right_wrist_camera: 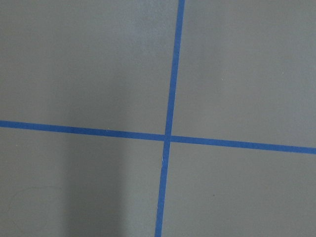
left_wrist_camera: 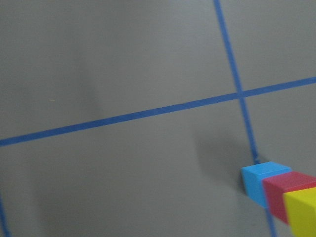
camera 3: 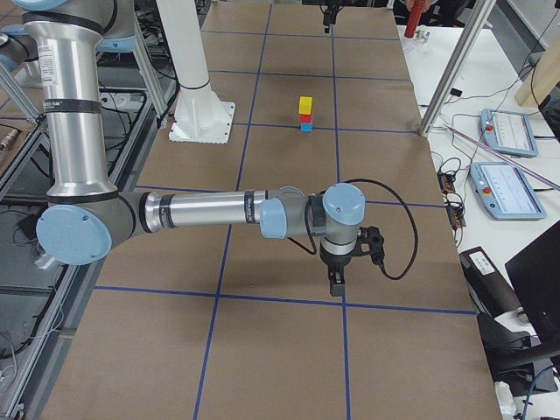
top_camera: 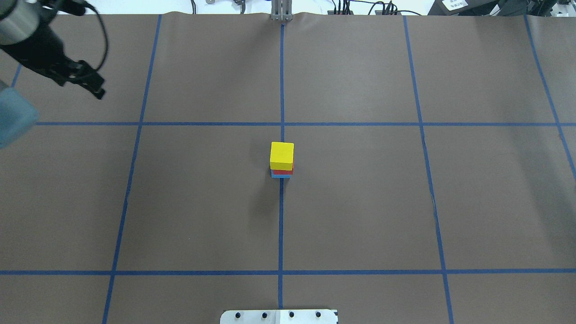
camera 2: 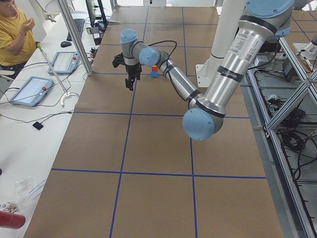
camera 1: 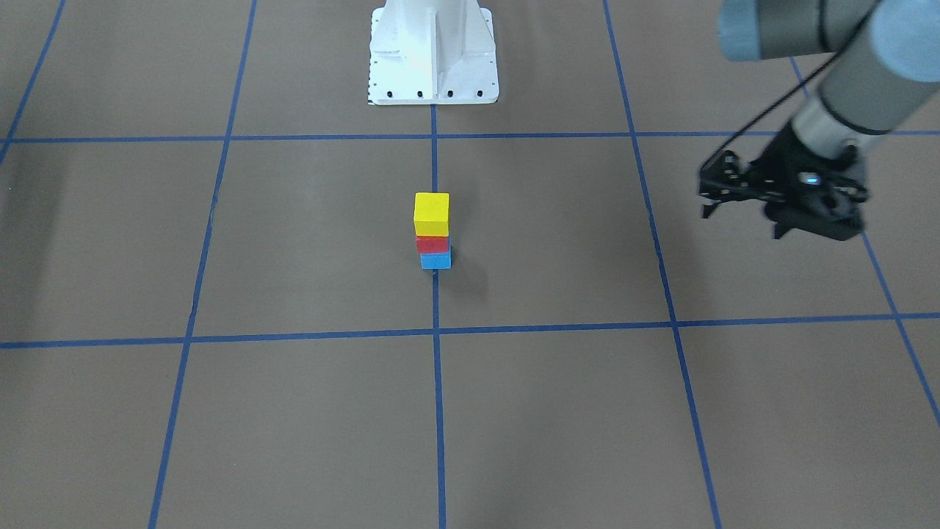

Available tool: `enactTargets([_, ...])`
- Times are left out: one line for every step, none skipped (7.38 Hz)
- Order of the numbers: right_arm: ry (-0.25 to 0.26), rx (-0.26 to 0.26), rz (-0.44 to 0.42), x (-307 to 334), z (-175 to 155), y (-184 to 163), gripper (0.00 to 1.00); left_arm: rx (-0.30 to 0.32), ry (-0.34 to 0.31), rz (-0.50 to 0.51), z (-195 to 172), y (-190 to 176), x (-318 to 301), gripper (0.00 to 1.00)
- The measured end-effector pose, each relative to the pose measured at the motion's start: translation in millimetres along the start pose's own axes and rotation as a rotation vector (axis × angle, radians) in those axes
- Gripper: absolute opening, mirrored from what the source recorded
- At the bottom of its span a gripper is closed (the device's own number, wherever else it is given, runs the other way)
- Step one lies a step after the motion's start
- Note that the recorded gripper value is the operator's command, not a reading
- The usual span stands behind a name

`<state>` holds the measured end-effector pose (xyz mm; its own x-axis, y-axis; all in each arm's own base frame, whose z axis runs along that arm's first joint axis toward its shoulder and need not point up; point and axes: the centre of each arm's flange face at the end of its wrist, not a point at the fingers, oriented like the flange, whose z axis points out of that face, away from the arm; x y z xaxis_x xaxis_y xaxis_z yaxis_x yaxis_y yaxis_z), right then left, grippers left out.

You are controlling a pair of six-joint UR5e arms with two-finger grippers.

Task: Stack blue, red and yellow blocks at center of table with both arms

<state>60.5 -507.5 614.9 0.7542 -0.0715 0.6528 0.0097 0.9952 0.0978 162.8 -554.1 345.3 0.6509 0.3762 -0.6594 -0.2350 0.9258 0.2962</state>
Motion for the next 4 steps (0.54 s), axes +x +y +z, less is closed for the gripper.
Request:
enactTargets([0.001, 0.0, 0.004, 2, -1, 13, 1.0, -0.007, -0.023, 0.006, -9, 40, -76, 1.0])
enactTargets([0.0, 0.0, 0.006, 2, -1, 21, 1.0, -0.018, -0.044, -0.046, -13, 84, -138, 1.0])
enactTargets([0.0, 0.002, 0.009, 1, -3, 23, 1.0, -0.025, -0.059, -0.116, -12, 126, -186, 1.0])
enactTargets([-0.001, 0.004, 0.013, 0, -4, 22, 1.0, -0.015, -0.068, -0.158, -8, 156, -216, 1.0])
